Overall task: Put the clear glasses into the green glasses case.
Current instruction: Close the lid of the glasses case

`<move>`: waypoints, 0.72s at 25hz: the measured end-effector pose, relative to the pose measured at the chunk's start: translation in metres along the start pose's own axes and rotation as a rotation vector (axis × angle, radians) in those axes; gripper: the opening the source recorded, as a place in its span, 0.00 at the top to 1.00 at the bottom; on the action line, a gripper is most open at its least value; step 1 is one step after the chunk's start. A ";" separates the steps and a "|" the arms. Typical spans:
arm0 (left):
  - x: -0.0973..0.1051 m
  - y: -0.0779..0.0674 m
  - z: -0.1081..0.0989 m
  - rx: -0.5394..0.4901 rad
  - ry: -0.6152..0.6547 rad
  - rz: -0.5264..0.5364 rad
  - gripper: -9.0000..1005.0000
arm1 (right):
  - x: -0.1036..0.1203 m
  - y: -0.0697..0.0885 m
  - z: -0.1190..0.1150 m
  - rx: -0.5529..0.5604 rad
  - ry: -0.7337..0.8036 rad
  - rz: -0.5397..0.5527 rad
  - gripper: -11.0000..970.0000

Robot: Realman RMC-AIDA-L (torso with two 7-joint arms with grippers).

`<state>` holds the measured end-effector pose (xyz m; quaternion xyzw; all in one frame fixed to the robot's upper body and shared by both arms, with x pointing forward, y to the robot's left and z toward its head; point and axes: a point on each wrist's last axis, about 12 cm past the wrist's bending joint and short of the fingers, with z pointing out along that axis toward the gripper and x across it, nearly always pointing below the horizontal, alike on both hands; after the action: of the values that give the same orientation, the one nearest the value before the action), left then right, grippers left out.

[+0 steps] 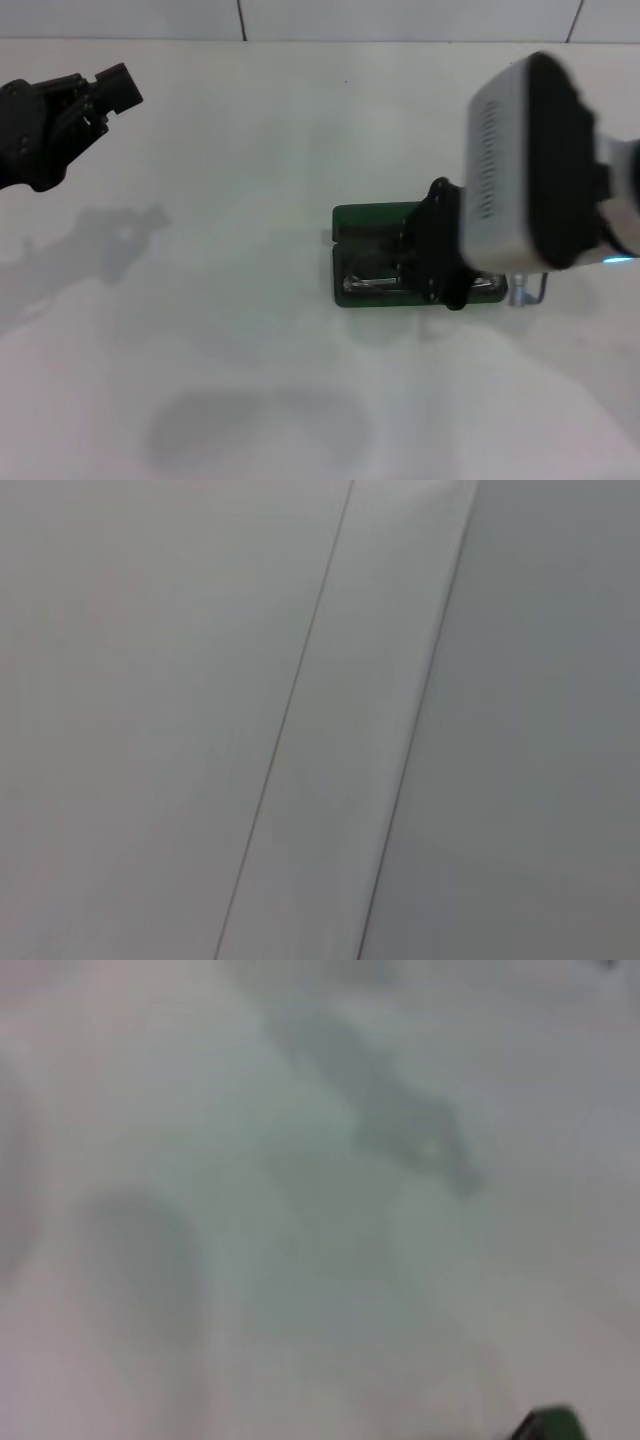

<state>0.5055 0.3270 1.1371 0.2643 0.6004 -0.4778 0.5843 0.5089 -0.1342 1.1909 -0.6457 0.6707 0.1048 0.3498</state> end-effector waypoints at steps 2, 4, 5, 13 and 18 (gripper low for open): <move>0.001 -0.001 -0.003 -0.003 -0.001 -0.002 0.90 | 0.005 0.000 -0.014 -0.001 -0.071 0.032 0.87; 0.002 -0.003 -0.005 -0.006 -0.001 -0.006 0.90 | 0.010 -0.002 -0.027 -0.007 -0.133 0.063 0.87; 0.002 -0.004 -0.007 -0.006 0.000 -0.008 0.90 | 0.014 -0.003 -0.035 -0.008 -0.167 0.085 0.87; -0.001 -0.001 0.008 0.043 0.021 -0.026 0.90 | 0.091 -0.015 -0.119 0.020 -0.549 0.289 0.87; 0.000 0.002 0.040 0.110 0.069 -0.036 0.90 | 0.167 -0.001 -0.160 0.174 -0.717 0.422 0.87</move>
<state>0.5258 0.2923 1.1424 0.3016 0.5974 -0.5111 0.5394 0.4700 -0.3616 1.2074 -0.3851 0.6302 0.3350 0.5850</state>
